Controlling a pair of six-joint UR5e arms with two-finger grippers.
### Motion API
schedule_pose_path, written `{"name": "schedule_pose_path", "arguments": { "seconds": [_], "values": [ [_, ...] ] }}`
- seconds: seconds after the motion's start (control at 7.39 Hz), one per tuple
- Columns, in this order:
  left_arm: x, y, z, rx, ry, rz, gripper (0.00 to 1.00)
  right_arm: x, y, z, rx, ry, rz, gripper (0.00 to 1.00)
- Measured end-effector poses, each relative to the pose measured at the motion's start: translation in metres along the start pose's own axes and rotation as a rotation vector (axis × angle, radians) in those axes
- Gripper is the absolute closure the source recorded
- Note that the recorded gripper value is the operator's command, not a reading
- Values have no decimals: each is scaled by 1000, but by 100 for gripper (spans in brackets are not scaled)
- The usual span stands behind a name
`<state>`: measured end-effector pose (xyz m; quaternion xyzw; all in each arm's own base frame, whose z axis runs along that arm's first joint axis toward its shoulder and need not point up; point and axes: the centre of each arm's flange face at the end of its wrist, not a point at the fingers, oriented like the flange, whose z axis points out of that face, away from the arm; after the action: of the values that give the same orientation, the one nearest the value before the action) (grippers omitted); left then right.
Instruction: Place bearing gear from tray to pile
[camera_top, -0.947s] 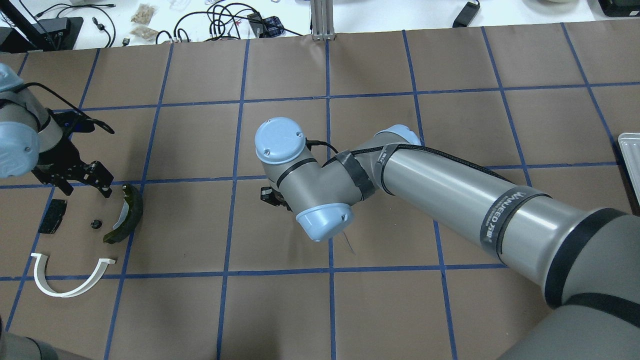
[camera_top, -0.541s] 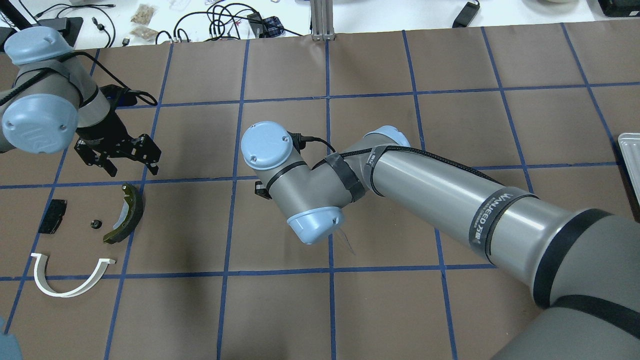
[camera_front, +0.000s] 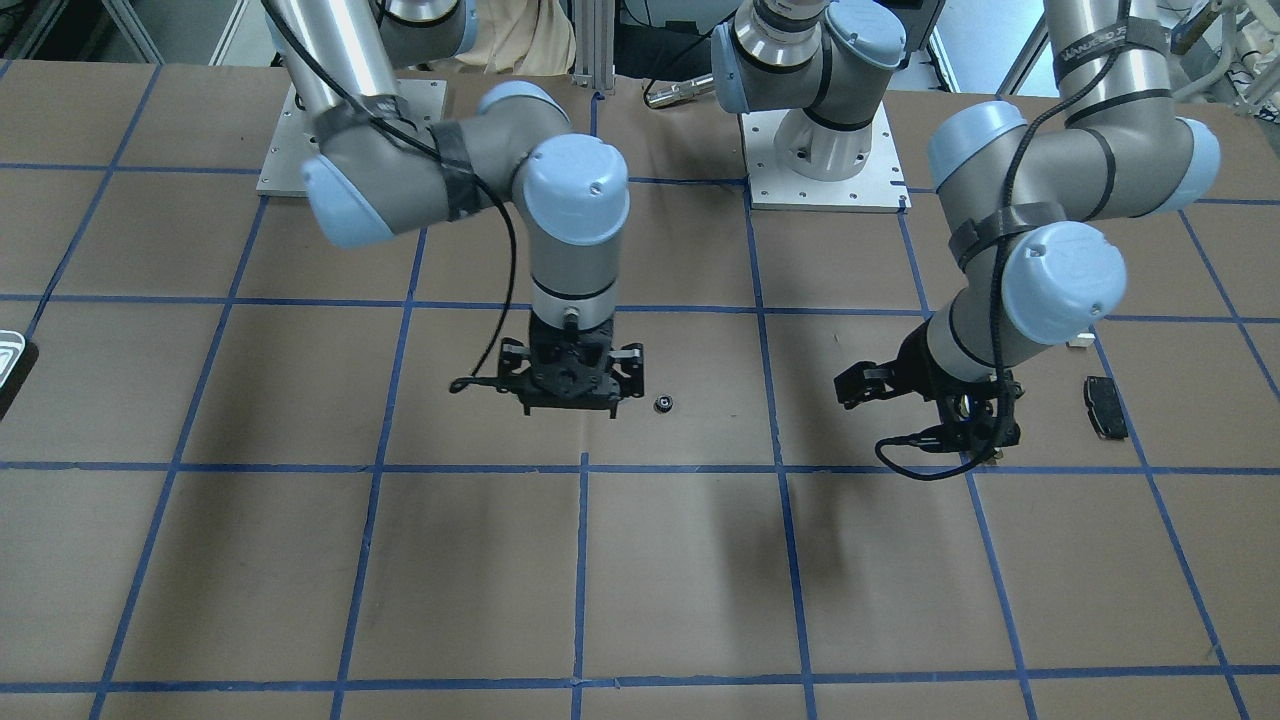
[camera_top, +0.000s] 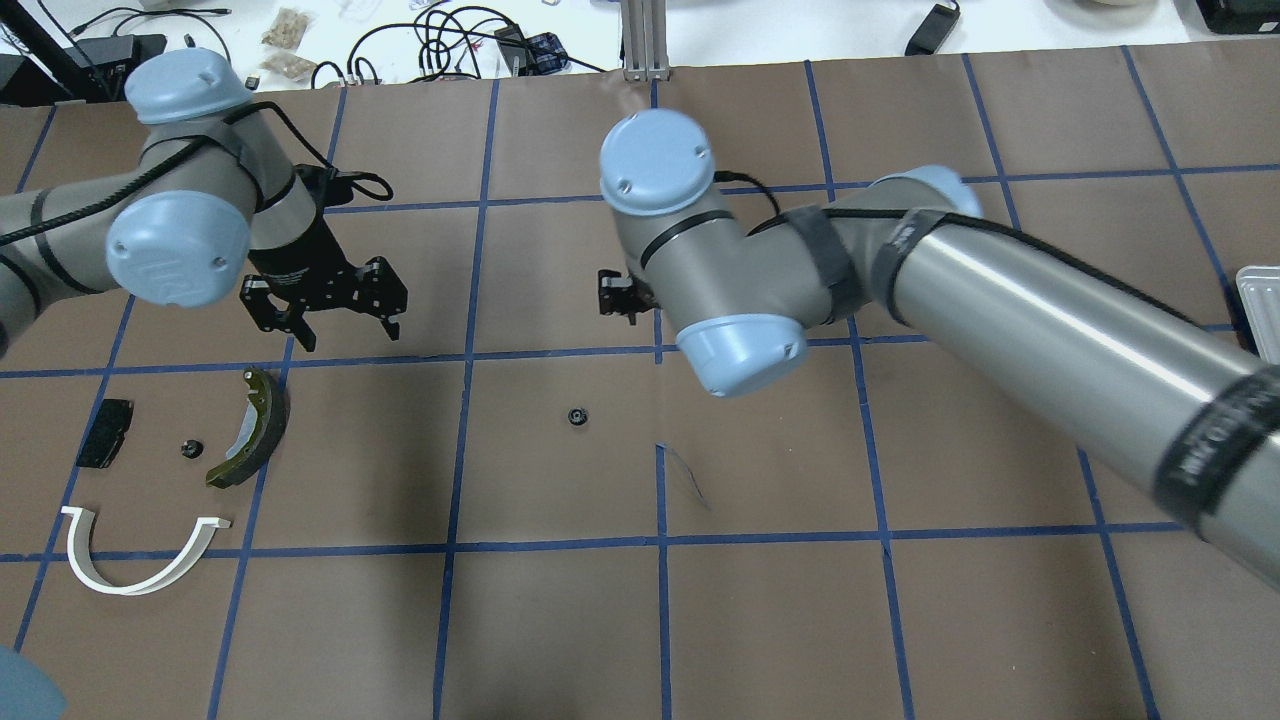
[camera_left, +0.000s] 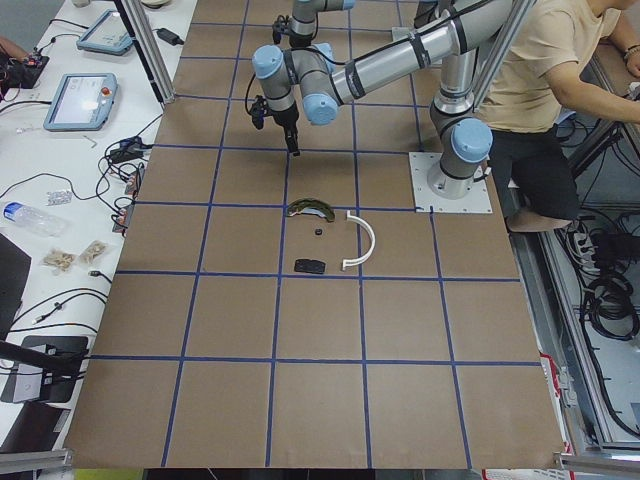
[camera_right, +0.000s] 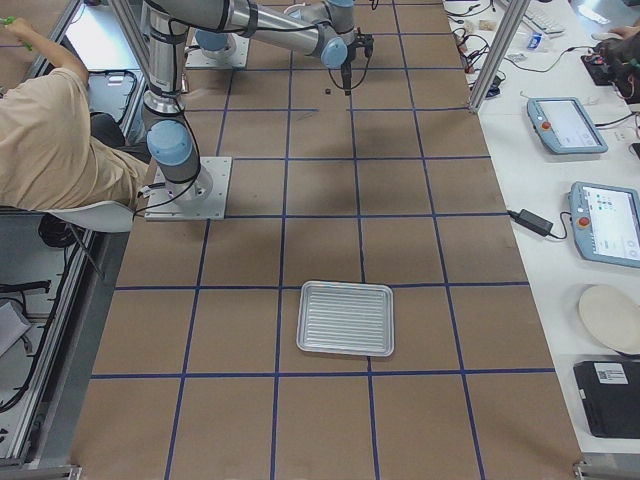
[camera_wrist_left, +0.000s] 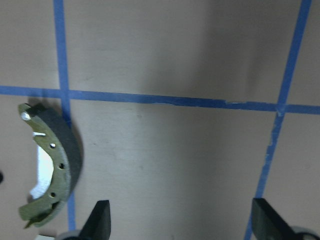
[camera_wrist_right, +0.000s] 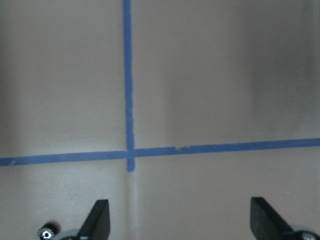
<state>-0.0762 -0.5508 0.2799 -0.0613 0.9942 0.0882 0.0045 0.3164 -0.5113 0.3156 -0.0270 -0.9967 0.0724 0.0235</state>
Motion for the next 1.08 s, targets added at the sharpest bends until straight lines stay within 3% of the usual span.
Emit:
{"name": "schedule_pose_path", "arguments": {
  "seconds": [0.27,0.54,0.81,1.08],
  "values": [
    [97,14,22,46,-11,-4,0,83,-17,-60,-14,8,56,0],
    [162,29,58,50,-22,-12,0,135,-31,-101,9,-11,33,0],
    [194,38,83,53,-28,-22,0,168,-36,-146,-53,-2,4,0],
    [204,49,95,39,-36,-7,1,175,-38,-174,-72,0,-87,0]
  ]
}}
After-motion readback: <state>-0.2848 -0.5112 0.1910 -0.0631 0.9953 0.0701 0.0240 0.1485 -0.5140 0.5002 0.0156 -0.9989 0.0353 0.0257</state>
